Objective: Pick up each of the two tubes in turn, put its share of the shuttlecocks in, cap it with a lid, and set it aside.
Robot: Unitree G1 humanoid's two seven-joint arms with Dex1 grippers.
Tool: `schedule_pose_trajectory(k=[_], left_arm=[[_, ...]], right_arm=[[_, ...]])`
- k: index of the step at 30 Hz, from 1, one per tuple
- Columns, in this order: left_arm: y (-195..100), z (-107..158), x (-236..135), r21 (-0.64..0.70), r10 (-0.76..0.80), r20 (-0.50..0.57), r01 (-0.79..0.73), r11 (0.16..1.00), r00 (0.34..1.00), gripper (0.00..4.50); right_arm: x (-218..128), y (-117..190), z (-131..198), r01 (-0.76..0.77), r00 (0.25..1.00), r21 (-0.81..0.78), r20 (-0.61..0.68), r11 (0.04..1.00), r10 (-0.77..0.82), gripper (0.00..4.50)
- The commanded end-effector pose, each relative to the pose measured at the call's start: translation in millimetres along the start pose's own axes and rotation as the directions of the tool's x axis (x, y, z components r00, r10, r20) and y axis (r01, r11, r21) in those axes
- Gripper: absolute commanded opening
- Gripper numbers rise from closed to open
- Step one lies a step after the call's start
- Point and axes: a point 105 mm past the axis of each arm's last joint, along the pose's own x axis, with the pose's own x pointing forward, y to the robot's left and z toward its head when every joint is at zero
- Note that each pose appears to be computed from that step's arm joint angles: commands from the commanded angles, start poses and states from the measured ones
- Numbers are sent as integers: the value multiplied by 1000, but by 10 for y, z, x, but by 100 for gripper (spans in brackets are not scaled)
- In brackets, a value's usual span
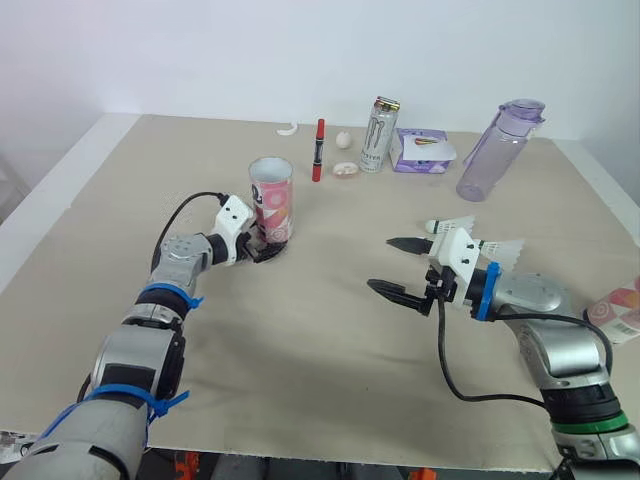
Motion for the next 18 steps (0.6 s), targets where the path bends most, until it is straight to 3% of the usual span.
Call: schedule_pose_trajectory(k=[1,18], left_arm=[[80,205,43,3,33,53,-33,999,998,450],[-1,236,177,-103,37,77,-29,994,996,450]], right_arm=[[-74,-39,138,31,999,-40,25,999,-30,438],[-142,3,150,60,998,-36,8,998,-59,438]])
